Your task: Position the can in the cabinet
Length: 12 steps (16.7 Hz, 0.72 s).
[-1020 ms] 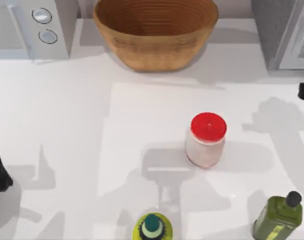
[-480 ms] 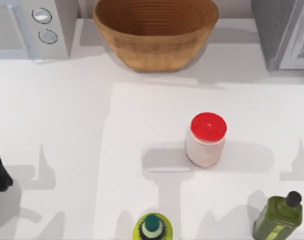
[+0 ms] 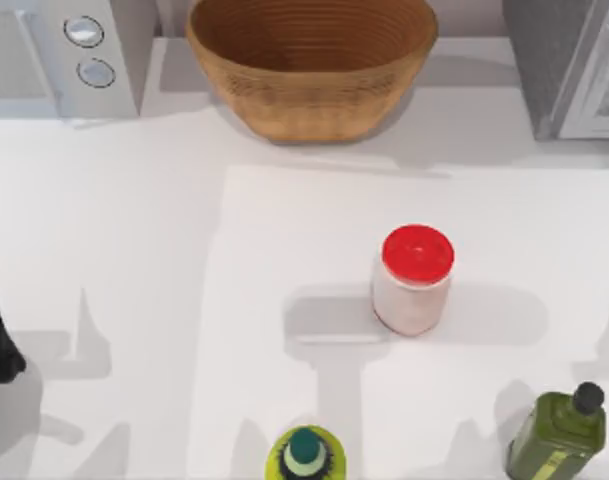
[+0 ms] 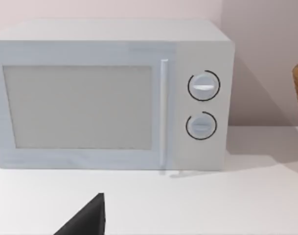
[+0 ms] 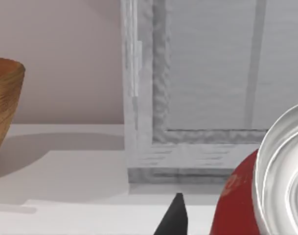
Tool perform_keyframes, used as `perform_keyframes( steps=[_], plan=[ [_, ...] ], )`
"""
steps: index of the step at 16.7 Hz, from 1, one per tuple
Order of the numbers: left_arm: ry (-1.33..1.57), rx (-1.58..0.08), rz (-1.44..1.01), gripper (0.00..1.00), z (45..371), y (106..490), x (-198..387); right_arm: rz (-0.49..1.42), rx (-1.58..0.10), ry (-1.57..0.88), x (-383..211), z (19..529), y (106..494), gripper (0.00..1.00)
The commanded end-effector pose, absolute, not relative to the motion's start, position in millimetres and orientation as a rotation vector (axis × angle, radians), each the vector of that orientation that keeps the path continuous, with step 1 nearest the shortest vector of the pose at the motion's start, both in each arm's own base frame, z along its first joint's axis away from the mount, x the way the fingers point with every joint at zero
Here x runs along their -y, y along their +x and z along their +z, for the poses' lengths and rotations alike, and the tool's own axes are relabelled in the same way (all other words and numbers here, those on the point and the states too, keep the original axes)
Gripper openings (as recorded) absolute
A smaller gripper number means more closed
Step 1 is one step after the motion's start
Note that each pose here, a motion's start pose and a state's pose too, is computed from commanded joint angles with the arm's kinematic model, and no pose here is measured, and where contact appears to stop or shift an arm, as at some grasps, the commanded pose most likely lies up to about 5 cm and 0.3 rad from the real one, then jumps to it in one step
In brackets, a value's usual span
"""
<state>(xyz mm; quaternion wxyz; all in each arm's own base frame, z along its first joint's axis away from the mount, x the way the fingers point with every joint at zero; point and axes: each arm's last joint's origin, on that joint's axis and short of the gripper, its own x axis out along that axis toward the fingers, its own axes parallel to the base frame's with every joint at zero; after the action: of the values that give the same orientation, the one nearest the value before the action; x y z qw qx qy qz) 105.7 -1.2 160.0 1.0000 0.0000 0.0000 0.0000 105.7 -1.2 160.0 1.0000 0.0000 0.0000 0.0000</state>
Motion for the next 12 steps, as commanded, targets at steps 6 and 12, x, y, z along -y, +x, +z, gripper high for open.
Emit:
perform_keyframes(
  steps=[6, 12],
  plan=[
    [0.0, 0.0, 0.0, 1.0, 160, 106, 1, -0.007, -0.031, 0.003, 0, 186, 107, 0.0],
    [0.0, 0.0, 0.0, 1.0, 160, 106, 1, -0.028, -0.056, 0.001, -4, 296, 127, 0.0]
  ],
)
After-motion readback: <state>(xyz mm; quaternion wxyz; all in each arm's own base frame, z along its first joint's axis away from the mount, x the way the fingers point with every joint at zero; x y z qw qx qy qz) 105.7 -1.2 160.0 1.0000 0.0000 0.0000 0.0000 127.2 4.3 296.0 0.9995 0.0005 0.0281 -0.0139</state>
